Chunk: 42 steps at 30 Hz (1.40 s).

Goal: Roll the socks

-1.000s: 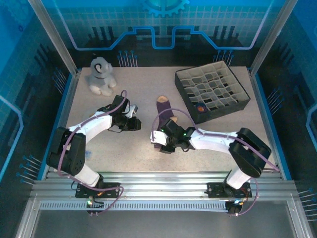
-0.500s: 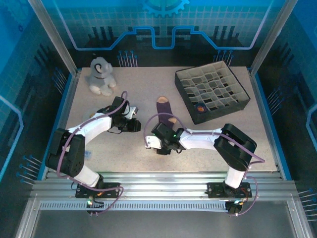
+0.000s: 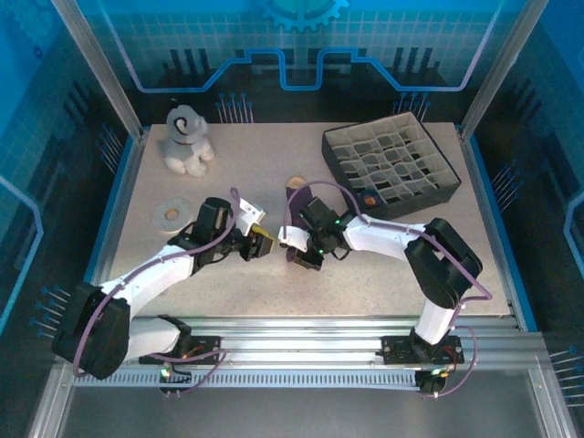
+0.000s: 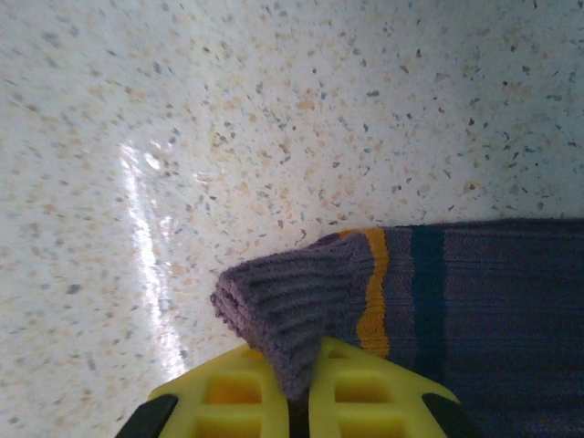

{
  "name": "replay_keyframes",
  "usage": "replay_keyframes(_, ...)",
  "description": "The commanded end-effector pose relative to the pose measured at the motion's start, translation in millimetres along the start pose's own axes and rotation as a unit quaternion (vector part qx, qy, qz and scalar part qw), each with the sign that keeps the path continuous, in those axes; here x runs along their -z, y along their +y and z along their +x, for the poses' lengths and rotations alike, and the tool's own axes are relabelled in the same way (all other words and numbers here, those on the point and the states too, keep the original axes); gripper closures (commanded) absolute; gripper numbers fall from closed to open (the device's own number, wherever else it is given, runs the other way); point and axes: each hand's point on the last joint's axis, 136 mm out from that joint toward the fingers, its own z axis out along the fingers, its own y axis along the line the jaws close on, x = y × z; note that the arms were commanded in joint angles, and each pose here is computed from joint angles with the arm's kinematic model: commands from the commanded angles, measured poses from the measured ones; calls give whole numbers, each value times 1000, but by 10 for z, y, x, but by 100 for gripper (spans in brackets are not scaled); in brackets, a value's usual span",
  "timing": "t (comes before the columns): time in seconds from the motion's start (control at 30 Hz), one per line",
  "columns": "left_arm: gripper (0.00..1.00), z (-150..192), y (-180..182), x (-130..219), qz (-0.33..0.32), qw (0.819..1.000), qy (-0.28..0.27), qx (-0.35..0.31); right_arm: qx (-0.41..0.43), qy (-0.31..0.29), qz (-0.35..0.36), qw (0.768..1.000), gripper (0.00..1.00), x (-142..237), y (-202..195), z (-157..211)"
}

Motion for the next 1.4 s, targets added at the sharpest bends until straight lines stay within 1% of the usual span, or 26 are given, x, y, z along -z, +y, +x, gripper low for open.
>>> replay_keyframes(0.0, 63, -165, -385, -15, 69, 985, -48, -153, -37, -18, -93, 995, 96, 177, 237, -62)
replay_keyframes(0.07, 62, -94, -505, -86, 83, 978, -38, -189, -53, -21, -116, 992, 97, 225, 246, -60)
replay_keyframes(0.2, 63, -12, -581, -219, 94, 971, -31, -219, -86, -31, -147, 985, 97, 307, 217, -52)
replay_keyframes(0.33, 64, 46, -551, -318, 93, 968, -34, -232, -101, -32, -154, 982, 97, 359, 185, -22)
replay_keyframes(0.57, 66, 148, -576, -446, 113, 961, -24, -252, -111, -33, -158, 981, 97, 387, 159, 13)
replay_keyframes(0.7, 72, 223, -629, -478, 132, 957, -11, -258, -118, -33, -161, 979, 96, 384, 137, 18)
replay_keyframes(0.77, 71, 257, -635, -490, 135, 956, -6, -259, -120, -34, -162, 979, 96, 385, 121, 19)
replay_keyframes(0.83, 66, 293, -648, -502, 138, 955, -3, -261, -123, -35, -162, 979, 96, 394, 106, 17)
replay_keyframes(0.9, 63, 309, -653, -509, 139, 955, -1, -261, -124, -36, -164, 978, 96, 395, 107, 19)
replay_keyframes(1.0, 63, 308, -658, -530, 141, 955, 1, -262, -126, -35, -167, 977, 96, 400, 113, 21)
replay_keyframes(1.07, 67, 299, -658, -545, 142, 955, 3, -261, -126, -35, -168, 977, 96, 401, 115, 19)
replay_keyframes(1.23, 84, 259, -671, -593, 149, 955, 9, -256, -129, -36, -170, 976, 96, 420, 126, 14)
replay_keyframes(1.37, 95, 251, -662, -620, 151, 959, 22, -240, -132, -41, -169, 976, 92, 458, 139, -7)
